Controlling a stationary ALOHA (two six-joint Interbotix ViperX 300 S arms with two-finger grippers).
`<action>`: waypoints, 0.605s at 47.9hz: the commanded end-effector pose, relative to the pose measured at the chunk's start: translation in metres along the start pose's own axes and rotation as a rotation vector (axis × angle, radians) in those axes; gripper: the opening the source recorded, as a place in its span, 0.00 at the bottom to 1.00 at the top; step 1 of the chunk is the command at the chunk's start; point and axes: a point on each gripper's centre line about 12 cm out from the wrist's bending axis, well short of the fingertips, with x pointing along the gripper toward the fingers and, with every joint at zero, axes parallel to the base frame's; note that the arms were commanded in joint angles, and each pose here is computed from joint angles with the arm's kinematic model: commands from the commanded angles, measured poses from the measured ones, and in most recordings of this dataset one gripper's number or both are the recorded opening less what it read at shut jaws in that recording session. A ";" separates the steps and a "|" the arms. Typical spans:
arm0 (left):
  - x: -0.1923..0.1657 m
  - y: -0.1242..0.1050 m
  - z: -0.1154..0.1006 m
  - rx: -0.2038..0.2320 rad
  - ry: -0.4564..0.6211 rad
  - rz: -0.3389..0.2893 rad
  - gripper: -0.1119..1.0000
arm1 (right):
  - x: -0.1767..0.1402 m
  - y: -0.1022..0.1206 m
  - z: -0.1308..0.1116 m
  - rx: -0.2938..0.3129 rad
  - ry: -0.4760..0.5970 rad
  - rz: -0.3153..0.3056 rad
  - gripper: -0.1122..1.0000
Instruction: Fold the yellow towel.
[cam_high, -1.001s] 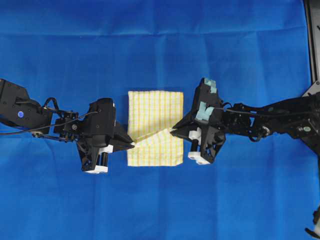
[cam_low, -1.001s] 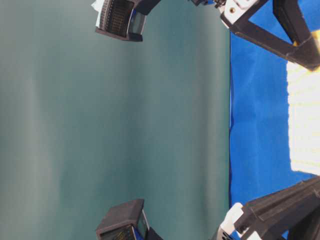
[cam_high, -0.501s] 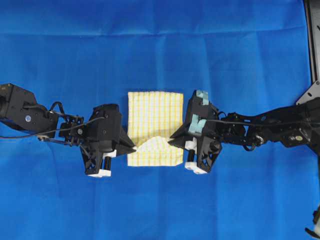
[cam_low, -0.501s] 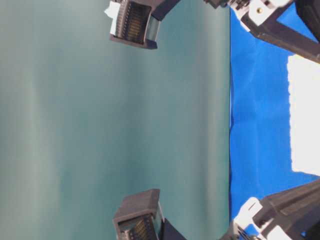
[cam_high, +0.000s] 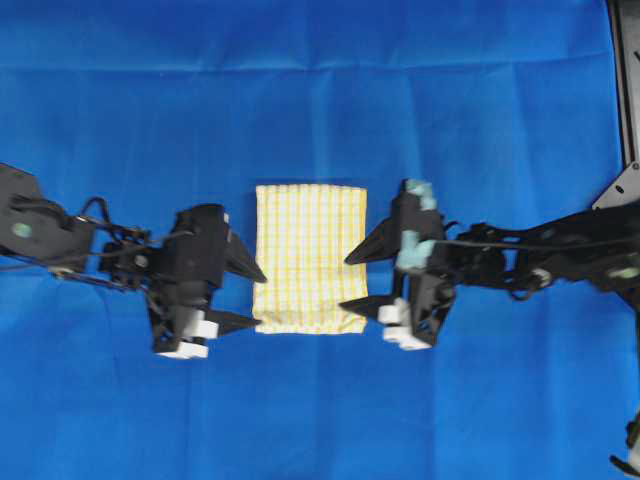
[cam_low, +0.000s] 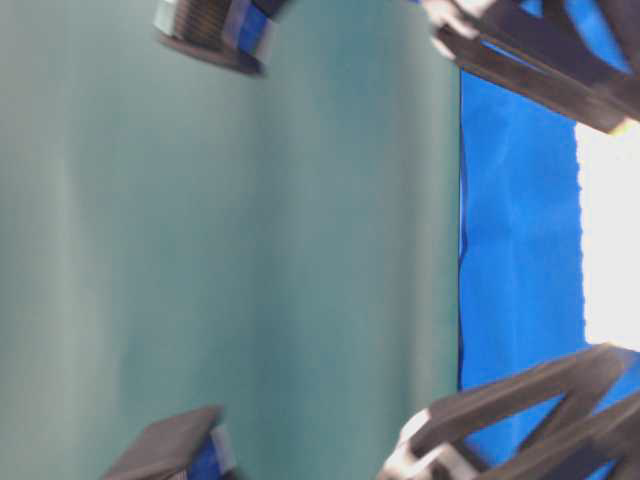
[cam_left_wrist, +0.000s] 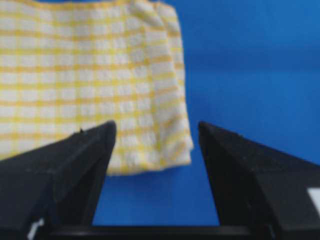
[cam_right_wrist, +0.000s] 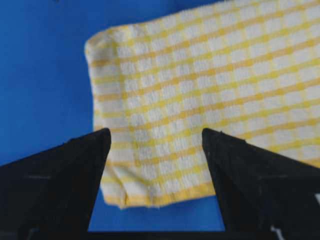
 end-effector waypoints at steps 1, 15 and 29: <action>-0.023 -0.002 0.014 0.000 -0.042 -0.009 0.64 | -0.024 0.006 0.014 -0.010 -0.069 0.041 0.75; -0.072 0.000 -0.003 -0.007 -0.115 -0.020 0.63 | -0.092 -0.013 0.006 -0.062 -0.168 0.093 0.75; -0.115 0.005 -0.023 0.001 -0.248 -0.032 0.63 | -0.138 -0.026 -0.007 -0.144 -0.237 0.160 0.75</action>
